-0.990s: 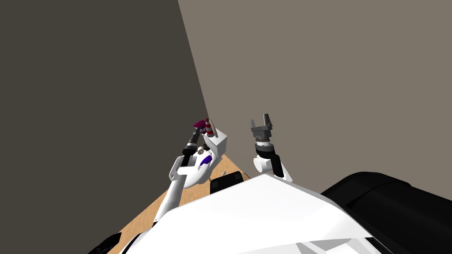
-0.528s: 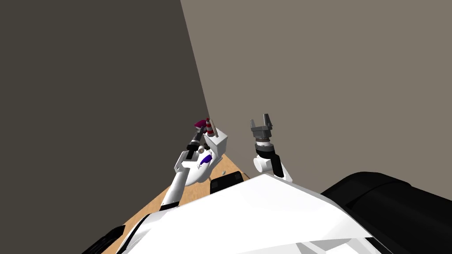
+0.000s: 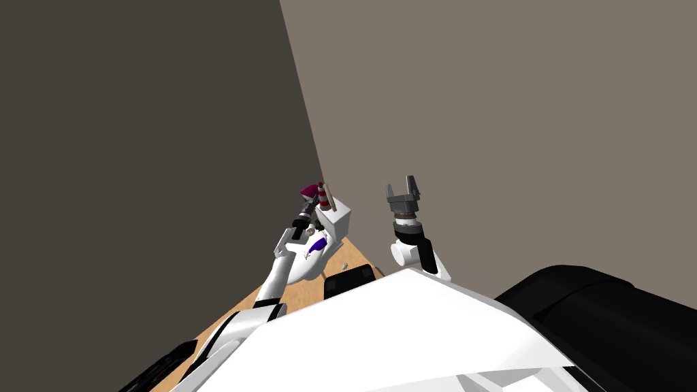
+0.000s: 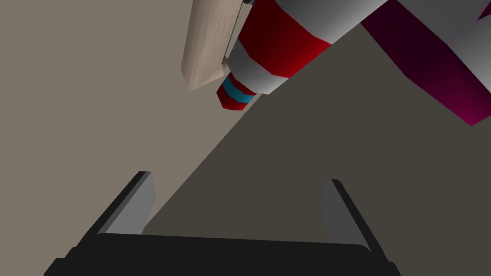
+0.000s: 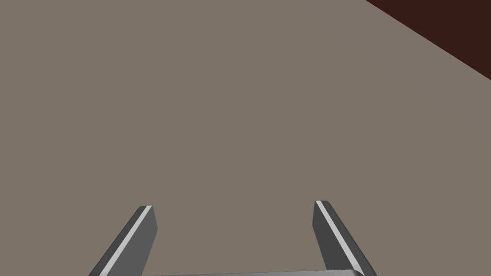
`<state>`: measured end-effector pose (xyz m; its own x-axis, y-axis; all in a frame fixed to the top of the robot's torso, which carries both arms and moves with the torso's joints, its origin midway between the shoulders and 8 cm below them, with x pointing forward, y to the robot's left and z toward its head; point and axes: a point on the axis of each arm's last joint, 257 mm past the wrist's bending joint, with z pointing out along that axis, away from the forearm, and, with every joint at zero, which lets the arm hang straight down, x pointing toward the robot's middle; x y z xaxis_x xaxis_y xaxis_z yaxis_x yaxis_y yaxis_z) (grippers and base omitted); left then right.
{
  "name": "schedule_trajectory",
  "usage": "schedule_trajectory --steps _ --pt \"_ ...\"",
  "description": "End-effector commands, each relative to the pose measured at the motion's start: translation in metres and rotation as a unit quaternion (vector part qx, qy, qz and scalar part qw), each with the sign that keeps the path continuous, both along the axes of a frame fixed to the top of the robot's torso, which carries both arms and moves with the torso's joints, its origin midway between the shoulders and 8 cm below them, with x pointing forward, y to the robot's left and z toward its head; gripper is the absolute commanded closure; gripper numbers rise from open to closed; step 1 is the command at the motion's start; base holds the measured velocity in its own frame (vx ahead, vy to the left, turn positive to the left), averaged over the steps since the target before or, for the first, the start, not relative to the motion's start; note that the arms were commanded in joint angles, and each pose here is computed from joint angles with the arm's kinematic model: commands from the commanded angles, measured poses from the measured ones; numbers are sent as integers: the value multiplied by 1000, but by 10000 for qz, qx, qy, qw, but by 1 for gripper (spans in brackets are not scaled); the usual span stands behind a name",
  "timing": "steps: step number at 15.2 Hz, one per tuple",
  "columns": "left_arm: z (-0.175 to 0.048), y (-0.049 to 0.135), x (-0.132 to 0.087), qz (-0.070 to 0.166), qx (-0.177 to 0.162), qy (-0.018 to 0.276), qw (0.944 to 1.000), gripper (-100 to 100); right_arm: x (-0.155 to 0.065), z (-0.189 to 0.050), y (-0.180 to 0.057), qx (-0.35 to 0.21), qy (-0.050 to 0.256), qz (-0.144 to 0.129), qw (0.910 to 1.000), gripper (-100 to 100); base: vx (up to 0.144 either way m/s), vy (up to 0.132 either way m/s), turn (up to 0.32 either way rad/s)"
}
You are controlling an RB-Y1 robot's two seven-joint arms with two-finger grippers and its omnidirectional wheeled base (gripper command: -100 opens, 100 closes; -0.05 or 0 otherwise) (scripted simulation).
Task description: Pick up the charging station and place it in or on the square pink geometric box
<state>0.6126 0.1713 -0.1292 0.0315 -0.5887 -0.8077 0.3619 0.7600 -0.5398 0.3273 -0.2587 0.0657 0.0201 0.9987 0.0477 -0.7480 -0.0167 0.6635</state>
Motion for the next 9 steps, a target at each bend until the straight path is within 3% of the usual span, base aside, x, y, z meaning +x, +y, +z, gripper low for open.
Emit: schedule_trajectory --steps 1,3,4,6,7,9 --pt "-1 -8 13 12 219 44 9998 -100 0 0 0 0 0 0 10000 0 -14 -30 65" --pt "-13 -6 15 36 238 171 9996 -100 0 0 0 0 0 0 10000 0 -14 -32 42" --pt "-6 -15 25 31 422 145 9990 -100 0 0 0 0 0 0 10000 0 -13 -34 50" --pt "-21 -11 26 62 444 299 9985 -100 0 0 0 0 0 0 10000 0 -10 -31 43" --pt "-13 -20 35 58 623 265 9977 -100 0 0 0 0 0 0 10000 0 -13 -33 56" --pt "-29 -17 37 86 649 420 9970 -100 0 0 0 0 0 0 10000 0 -11 -30 44"
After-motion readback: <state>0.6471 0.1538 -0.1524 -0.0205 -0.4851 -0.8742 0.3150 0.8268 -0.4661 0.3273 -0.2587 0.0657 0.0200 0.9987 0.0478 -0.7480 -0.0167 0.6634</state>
